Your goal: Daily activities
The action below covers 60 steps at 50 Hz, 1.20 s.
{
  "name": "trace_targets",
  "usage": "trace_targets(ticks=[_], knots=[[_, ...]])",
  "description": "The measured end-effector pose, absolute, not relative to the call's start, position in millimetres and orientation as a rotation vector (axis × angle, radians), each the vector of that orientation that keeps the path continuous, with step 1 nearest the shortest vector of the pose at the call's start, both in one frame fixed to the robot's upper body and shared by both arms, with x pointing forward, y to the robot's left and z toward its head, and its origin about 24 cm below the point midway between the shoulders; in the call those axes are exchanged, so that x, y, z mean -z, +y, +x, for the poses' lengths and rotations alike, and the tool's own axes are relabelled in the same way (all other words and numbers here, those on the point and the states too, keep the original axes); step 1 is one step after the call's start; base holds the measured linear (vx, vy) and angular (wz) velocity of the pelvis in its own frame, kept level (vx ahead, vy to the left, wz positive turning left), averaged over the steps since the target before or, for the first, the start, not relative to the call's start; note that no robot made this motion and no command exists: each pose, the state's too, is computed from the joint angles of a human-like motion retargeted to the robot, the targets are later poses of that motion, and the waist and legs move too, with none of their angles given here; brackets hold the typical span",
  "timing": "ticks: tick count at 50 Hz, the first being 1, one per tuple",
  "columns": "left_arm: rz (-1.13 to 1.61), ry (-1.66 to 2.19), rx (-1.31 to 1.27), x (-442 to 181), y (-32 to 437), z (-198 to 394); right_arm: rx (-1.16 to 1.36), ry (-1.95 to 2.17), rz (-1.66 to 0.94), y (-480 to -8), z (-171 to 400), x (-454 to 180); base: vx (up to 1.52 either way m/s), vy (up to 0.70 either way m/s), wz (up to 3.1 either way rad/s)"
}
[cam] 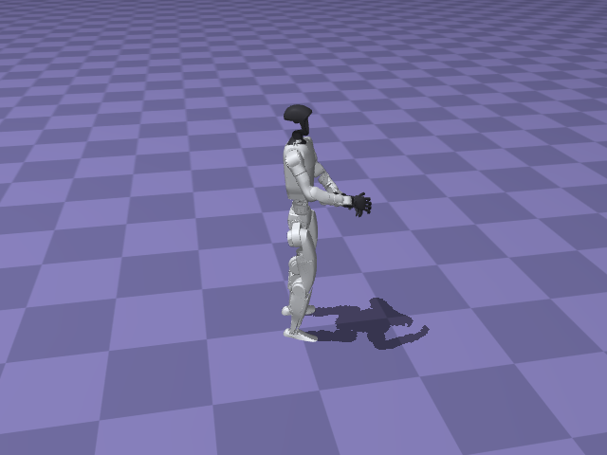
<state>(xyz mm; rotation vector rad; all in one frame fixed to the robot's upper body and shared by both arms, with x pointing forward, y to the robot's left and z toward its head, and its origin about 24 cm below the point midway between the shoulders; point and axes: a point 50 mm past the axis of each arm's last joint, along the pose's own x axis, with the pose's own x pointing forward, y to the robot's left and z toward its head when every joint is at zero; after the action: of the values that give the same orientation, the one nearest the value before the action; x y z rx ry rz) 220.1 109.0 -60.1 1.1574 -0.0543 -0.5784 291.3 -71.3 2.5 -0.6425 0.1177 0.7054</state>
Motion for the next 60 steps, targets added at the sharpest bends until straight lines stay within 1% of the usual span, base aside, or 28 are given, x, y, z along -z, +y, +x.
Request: trace_targets(ticks=[3,6,10,15,22,27,32,37,40,44,50,55,60], knots=[[1.125,-0.09,0.592,55,98,222,-0.704,0.221,-0.629,-77,280,21,0.0,0.0,0.0],[1.079,-0.143,0.611,43,84,231,-0.713,0.255,-0.622,-75,278,28,0.0,0.0,0.0],[1.011,-0.182,0.635,26,64,248,-0.724,0.237,-0.635,-64,289,20,0.0,0.0,0.0],[0.945,-0.121,0.683,23,41,262,-0.761,0.205,-0.68,-44,306,6,0.0,0.0,0.0],[0.772,0.011,0.746,29,20,258,-0.844,0.235,-0.711,-30,309,4,0.0,0.0,0.0],[0.536,0.043,0.735,18,14,249,-0.871,0.347,-0.711,-44,290,33,0.0,0.0,0.0],[0.307,0.013,0.724,-4,6,238,-0.905,0.493,-0.753,-67,258,71,0.0,0.0,0.0],[0.182,-0.036,0.711,-22,1,231,-0.93,0.568,-0.823,-85,232,95,0.0,0.0,0.0],[0.167,-0.053,0.707,-25,-2,228,-0.93,0.544,-0.873,-87,230,97,0.0,0.0,0.0],[0.223,-0.037,0.719,-16,-5,227,-0.952,0.446,-0.958,-79,239,88,0.0,0.0,0.0],[0.38,0.065,0.812,15,-3,226,-1.064,0.161,-1.071,-38,266,43,0.0,0.0,0.0],[0.439,0.186,0.928,37,-2,221,-1.212,-0.065,-1.107,-3,269,2,0.0,0.0,0.0],[0.454,0.262,1.017,48,3,217,-1.291,-0.14,-1.121,2,263,-14,0.0,0.0,0.0]])
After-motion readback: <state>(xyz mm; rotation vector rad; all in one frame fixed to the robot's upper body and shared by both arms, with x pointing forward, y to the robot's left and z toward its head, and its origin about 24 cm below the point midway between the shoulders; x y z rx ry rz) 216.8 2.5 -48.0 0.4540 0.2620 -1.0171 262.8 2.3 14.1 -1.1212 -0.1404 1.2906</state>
